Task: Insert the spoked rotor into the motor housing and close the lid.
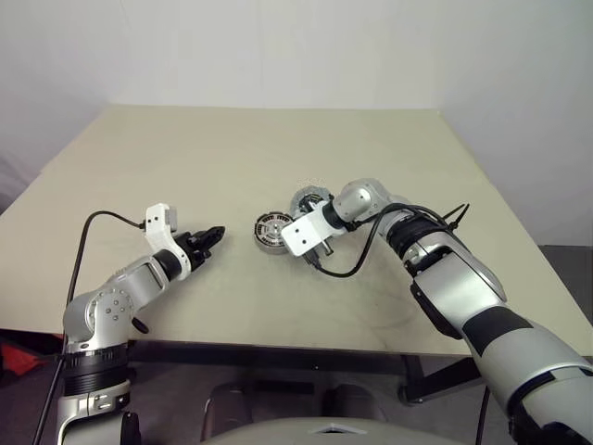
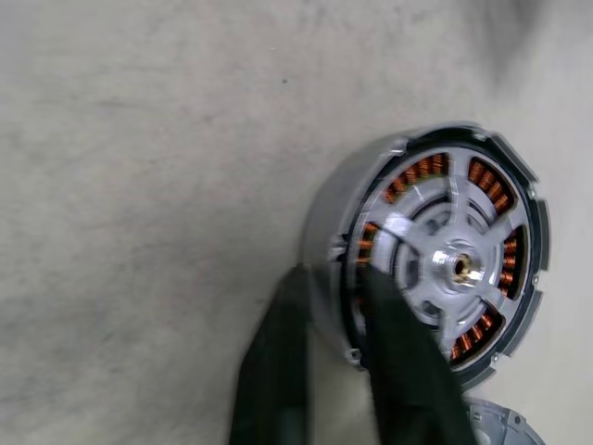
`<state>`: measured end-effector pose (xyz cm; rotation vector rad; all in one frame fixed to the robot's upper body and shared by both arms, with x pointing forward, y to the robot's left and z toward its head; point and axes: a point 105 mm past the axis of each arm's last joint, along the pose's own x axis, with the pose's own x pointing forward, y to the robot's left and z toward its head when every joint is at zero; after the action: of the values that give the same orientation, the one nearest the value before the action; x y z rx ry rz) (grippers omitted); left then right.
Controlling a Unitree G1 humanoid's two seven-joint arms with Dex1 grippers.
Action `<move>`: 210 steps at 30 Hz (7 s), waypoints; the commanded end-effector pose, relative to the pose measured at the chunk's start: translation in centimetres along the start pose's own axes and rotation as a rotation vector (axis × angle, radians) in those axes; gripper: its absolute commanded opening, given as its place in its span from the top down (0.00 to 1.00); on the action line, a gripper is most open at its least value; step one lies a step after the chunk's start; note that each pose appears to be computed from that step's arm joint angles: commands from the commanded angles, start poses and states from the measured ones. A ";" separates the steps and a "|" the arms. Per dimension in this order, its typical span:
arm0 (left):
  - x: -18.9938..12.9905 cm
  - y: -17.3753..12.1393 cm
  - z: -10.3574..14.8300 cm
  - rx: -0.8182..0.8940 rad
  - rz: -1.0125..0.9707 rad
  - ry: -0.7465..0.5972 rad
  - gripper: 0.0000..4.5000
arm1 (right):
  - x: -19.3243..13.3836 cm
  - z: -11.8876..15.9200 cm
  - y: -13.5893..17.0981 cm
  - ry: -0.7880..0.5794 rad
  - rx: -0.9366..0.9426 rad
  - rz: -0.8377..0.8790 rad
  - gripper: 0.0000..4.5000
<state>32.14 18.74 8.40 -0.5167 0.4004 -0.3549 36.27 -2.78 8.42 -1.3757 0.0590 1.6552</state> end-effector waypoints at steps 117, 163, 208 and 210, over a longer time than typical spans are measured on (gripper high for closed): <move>-0.9 1.5 2.5 0.070 0.039 -0.058 0.56 | -5.2 1.1 -5.9 -0.268 0.743 -0.534 0.99; -0.8 1.2 2.3 0.072 0.042 -0.062 0.56 | -3.4 4.2 -7.7 -0.507 0.798 -0.618 0.99; -1.7 1.5 3.3 0.088 0.075 -0.101 0.56 | 6.6 -1.2 -2.4 -0.202 1.087 -0.602 0.99; -1.7 1.7 3.4 0.088 0.080 -0.105 0.56 | 7.0 -1.4 -1.7 -0.178 1.091 -0.585 0.99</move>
<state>32.11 21.52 9.05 -0.4417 0.3644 -0.2724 40.00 3.40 7.29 -0.3025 0.2038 0.9746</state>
